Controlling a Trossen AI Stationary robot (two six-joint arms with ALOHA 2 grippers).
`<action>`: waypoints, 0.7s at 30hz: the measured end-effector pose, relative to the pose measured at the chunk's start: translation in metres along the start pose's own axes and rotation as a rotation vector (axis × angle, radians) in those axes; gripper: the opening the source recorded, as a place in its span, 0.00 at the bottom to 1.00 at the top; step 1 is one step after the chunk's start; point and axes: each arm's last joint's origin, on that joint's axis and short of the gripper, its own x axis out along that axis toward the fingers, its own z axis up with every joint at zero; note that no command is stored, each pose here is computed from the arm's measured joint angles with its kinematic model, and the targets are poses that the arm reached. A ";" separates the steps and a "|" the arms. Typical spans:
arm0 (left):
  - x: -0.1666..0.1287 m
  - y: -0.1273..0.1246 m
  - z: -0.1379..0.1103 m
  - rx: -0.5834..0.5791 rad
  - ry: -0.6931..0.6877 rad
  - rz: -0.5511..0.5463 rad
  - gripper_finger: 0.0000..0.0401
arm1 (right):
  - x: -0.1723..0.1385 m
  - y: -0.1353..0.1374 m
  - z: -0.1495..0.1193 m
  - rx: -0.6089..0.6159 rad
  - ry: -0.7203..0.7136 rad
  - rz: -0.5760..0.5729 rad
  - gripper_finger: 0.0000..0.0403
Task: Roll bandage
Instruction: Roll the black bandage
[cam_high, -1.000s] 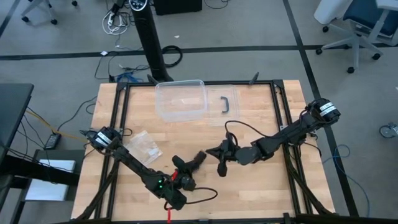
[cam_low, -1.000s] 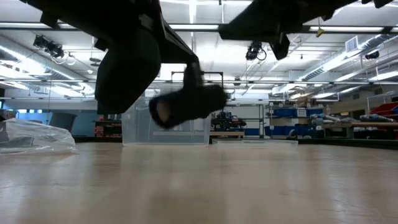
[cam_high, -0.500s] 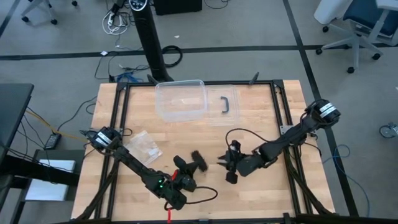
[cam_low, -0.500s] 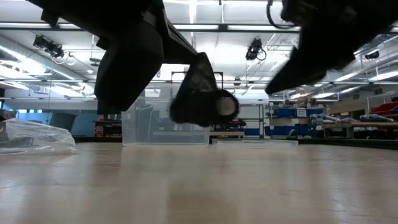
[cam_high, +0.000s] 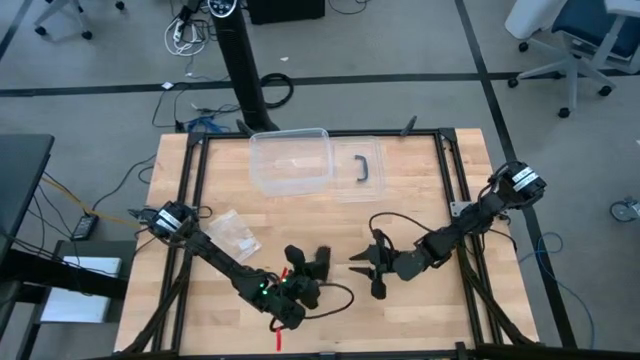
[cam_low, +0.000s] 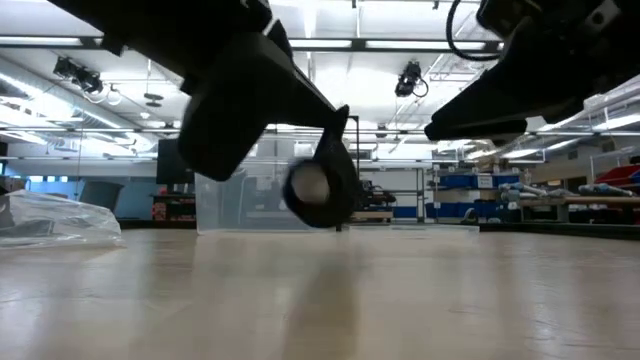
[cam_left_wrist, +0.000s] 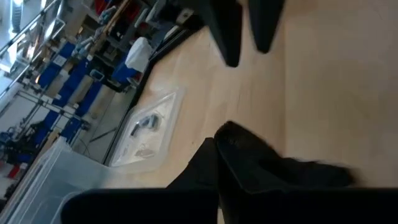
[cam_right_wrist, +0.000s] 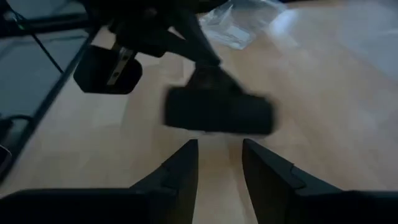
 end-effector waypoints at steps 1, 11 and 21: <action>0.002 0.001 0.000 -0.007 0.002 -0.001 0.00 | 0.002 0.003 0.000 -0.008 -0.005 -0.011 0.31; 0.011 0.006 0.002 -0.090 0.004 0.017 0.00 | 0.022 0.029 -0.004 -0.176 0.074 -0.215 0.39; 0.011 0.006 0.003 -0.106 -0.001 0.000 0.00 | 0.025 0.031 -0.009 -0.145 0.095 -0.246 0.39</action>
